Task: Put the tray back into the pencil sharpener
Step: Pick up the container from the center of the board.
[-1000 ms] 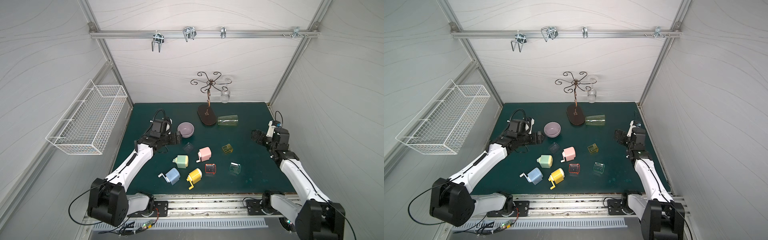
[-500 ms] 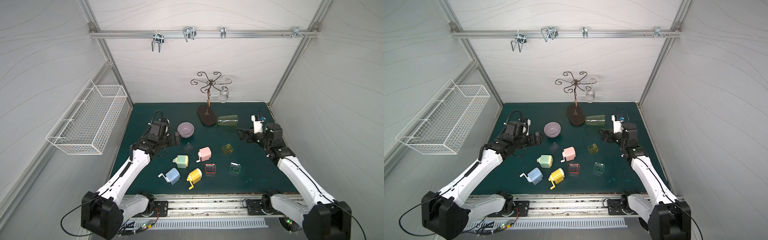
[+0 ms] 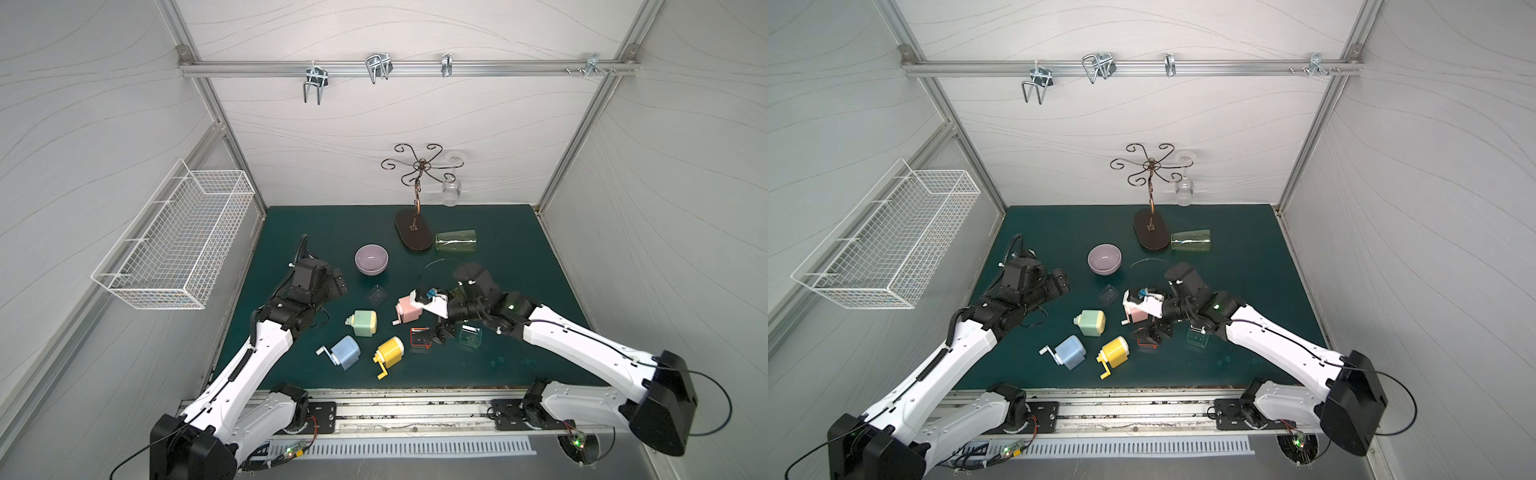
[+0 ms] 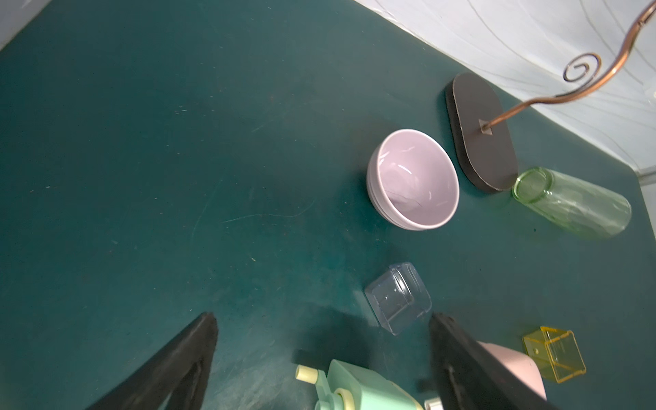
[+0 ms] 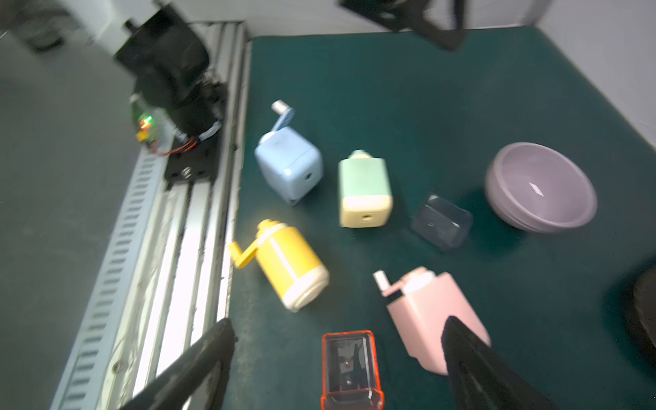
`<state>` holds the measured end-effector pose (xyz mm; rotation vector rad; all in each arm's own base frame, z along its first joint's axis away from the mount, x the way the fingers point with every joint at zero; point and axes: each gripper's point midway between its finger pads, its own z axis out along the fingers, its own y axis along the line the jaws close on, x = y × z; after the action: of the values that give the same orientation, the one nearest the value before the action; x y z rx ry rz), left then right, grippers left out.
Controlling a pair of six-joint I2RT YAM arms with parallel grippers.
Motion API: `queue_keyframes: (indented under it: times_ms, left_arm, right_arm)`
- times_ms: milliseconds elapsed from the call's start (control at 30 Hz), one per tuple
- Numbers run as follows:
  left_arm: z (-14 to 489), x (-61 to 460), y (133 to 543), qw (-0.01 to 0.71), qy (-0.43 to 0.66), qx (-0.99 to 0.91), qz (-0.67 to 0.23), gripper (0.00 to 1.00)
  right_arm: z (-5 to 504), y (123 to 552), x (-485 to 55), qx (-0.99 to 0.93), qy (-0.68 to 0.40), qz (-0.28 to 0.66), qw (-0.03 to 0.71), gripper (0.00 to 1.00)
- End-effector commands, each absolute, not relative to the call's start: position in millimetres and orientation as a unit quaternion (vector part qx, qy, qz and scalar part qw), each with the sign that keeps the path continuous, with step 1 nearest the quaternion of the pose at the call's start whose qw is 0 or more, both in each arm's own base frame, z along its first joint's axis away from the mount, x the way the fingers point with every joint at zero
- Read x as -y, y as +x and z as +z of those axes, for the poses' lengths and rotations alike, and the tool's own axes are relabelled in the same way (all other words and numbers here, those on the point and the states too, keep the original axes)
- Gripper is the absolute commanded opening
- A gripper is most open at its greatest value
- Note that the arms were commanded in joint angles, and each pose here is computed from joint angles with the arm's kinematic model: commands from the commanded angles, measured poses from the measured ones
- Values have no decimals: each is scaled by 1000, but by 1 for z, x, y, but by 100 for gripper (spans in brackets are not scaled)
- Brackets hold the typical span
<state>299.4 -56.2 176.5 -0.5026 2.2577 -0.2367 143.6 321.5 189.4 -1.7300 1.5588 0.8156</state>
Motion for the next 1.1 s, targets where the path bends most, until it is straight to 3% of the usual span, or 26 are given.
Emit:
queue_keyframes:
  times_ms: [0,333,1067]
  left_arm:
    - [191,43,304,434,-242,-864,-87,95]
    - [197,36,296,447,-249,-855,-81,95]
    - [210,24,281,471,-233,-849,-61,95]
  right_arm:
    - [167,105,-327,-518,-745,331,261,88]
    - [144,95,-361,-478,-772,376,184,80]
    - [82,107,-374,-463,-816,326,112,64]
